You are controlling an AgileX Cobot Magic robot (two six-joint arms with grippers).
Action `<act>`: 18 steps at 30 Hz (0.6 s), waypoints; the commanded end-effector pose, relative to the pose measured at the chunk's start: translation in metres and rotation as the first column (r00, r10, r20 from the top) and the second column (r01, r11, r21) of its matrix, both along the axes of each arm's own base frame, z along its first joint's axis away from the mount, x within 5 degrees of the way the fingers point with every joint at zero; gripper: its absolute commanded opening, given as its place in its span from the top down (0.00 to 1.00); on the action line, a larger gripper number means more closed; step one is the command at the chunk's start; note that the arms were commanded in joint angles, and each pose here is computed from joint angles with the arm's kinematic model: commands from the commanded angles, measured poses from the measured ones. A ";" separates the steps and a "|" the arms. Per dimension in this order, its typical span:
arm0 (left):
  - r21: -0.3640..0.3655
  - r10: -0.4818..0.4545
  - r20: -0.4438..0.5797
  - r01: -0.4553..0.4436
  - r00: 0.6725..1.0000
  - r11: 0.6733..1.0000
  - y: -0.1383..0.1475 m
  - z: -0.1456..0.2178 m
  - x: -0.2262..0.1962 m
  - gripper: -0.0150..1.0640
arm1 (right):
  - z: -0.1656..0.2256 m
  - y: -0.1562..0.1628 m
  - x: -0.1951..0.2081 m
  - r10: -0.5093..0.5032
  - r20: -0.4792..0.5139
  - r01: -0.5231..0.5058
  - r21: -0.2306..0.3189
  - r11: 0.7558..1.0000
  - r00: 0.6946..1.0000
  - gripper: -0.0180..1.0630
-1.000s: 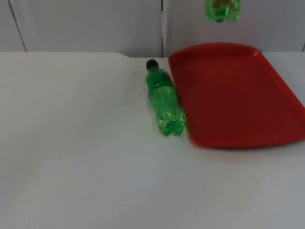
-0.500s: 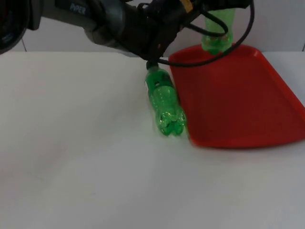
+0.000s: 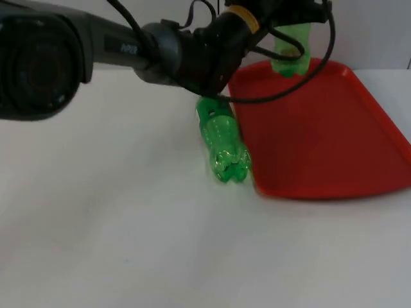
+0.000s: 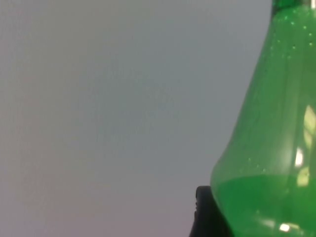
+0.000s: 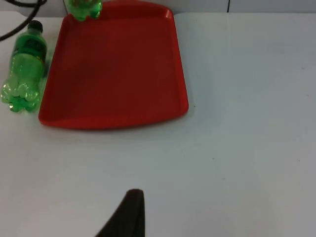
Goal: Place the bottle upright on the tray.
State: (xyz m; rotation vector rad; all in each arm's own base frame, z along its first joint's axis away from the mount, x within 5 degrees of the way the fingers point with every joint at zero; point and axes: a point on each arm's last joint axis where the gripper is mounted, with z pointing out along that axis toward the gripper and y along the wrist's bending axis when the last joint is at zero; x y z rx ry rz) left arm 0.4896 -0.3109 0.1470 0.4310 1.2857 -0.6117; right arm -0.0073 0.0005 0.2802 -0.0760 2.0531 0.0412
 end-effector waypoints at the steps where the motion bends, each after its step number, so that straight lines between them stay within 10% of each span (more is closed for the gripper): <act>1: -0.021 -0.004 0.018 0.005 1.000 1.000 -0.001 0.001 0.001 0.99 | 0.000 0.000 0.000 -0.004 0.010 0.004 0.001 1.000 1.000 0.02; 18: 0.012 -0.004 -0.037 0.004 0.999 1.000 -0.003 -0.043 0.004 0.99 | 0.000 0.000 0.000 -0.004 0.010 0.004 0.001 1.000 1.000 0.02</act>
